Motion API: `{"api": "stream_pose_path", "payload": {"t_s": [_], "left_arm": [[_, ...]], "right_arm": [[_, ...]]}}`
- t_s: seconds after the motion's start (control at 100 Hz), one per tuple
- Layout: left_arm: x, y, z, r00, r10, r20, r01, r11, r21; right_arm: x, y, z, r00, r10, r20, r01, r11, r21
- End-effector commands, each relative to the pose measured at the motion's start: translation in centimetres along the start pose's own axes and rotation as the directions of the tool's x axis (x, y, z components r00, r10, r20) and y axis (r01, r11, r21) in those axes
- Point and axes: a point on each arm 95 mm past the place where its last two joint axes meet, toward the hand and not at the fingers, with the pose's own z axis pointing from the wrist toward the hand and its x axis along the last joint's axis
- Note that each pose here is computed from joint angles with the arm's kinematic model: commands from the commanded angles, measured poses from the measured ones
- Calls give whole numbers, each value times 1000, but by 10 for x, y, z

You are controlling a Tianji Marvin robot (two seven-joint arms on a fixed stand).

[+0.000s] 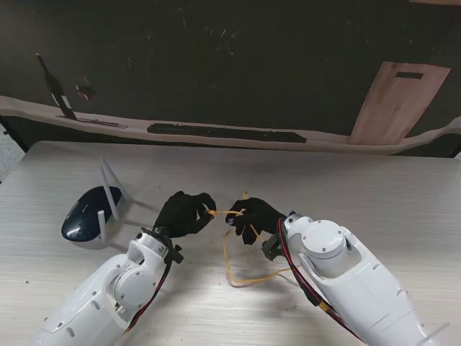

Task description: Untangle the Ethernet cable and plug it into the router

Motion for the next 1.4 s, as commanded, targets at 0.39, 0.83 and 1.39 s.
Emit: {"api": "stream_pose_path", "payload": {"t_s": [0.39, 0.83, 1.39], "left_arm": [[-1, 2, 2, 995, 98, -7, -98, 991, -95], [2, -1, 8, 990, 133, -39, -136, 985, -103], [1, -1, 9, 990, 135, -40, -138, 984, -116]], "right_arm": [[3, -19, 14, 996, 82, 38, -84, 994, 71], [24, -19, 18, 992, 120, 46, -121, 992, 39], [26, -26, 25, 995, 94, 33, -95, 995, 30]]}}
